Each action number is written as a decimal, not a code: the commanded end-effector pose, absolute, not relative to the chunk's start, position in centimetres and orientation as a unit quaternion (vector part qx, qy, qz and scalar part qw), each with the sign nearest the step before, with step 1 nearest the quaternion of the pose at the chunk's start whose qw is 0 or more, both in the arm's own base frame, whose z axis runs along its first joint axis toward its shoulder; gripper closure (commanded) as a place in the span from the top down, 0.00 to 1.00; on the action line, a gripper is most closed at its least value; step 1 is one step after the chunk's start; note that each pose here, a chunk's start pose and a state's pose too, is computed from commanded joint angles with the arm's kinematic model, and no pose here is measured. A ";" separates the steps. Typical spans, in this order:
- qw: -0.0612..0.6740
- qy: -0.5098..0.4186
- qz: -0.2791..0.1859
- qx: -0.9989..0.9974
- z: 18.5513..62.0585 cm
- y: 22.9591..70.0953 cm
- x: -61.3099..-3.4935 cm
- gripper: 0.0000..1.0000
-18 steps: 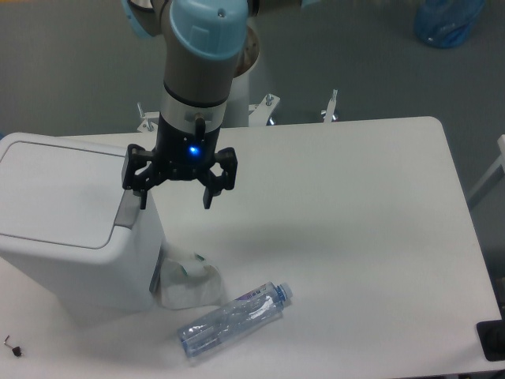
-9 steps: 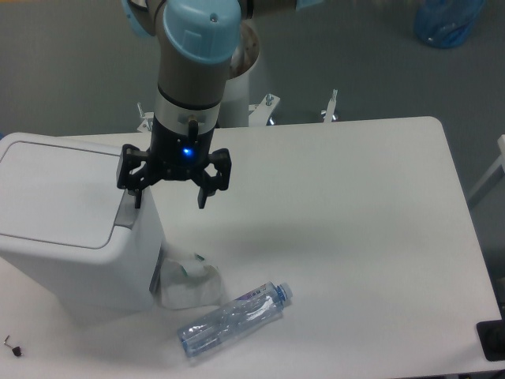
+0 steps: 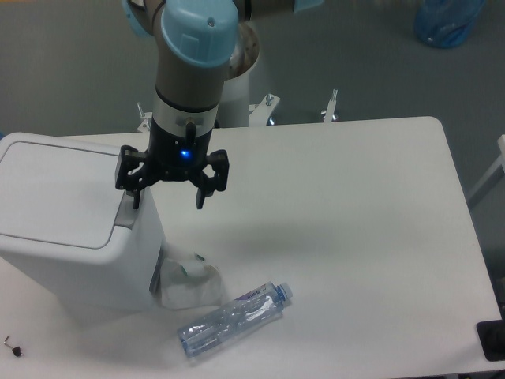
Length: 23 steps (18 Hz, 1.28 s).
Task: Open the trash can
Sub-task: 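Lower the gripper finger onto the lid's front edge and press, then push the lid open and lift the gripper away from the can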
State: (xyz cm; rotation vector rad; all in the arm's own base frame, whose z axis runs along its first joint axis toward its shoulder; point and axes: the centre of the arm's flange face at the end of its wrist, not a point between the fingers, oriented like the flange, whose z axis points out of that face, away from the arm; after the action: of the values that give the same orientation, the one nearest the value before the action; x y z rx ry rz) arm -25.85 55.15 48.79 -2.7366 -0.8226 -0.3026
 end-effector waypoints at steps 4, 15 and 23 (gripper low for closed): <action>0.133 -0.284 -0.105 -0.944 48.7 55.2 -25.9 1.00; 0.142 -0.282 -0.101 -0.943 49.6 55.4 -26.2 1.00; 0.191 -0.253 -0.017 -0.948 55.5 51.4 -33.2 1.00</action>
State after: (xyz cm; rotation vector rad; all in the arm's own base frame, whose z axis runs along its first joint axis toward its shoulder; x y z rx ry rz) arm -33.18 51.41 55.54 -2.6637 -0.7097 -0.0464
